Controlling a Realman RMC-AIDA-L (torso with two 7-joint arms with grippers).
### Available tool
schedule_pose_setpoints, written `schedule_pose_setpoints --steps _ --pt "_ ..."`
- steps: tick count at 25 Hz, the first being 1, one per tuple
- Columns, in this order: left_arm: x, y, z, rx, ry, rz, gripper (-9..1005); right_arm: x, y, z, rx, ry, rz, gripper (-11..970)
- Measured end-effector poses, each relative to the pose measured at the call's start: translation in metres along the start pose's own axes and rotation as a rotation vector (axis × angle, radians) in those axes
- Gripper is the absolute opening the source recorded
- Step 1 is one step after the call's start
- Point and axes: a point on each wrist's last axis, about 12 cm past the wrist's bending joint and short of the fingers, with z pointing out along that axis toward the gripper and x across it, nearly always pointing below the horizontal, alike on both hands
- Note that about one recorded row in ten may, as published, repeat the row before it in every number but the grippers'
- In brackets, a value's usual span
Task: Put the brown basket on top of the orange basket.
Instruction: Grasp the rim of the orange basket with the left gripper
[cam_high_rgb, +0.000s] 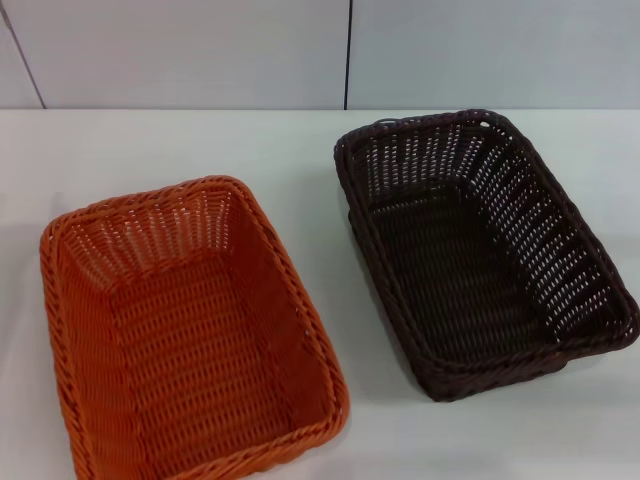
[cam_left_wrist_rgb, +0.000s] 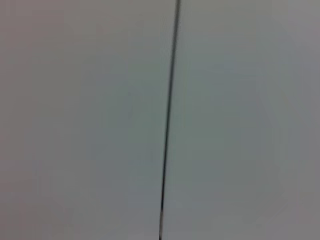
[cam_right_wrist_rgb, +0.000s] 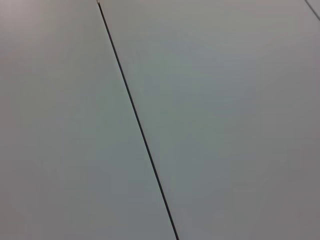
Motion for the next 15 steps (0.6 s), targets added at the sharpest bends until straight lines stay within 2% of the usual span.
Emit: schedule_pose_setpoints --steps 1,2,3,5,6,7,15 --pt "0.0 0.0 0.0 0.0 0.0 0.0 749 0.0 0.001 0.001 -0.002 -0.001 0.001 815" --pt "-0.007 -0.009 -0.001 -0.02 0.059 0.029 748 0.0 0.001 0.001 -0.003 -0.001 0.001 815" --pt "-0.007 -0.009 -0.001 -0.02 0.059 0.029 747 0.0 0.001 0.001 -0.003 -0.001 0.001 815" --pt "-0.017 -0.025 -0.004 -0.026 0.191 0.072 746 0.001 0.002 0.003 -0.005 -0.001 0.002 816" --pt "-0.017 -0.025 -0.004 -0.026 0.191 0.072 745 0.001 0.002 0.003 -0.005 -0.001 0.002 816" --pt "-0.016 -0.033 -0.002 0.014 0.285 0.059 745 0.001 0.002 0.003 -0.005 0.0 0.002 816" --pt "-0.011 -0.044 0.009 0.061 0.445 -0.038 739 -0.001 -0.001 0.005 0.009 -0.006 -0.004 816"
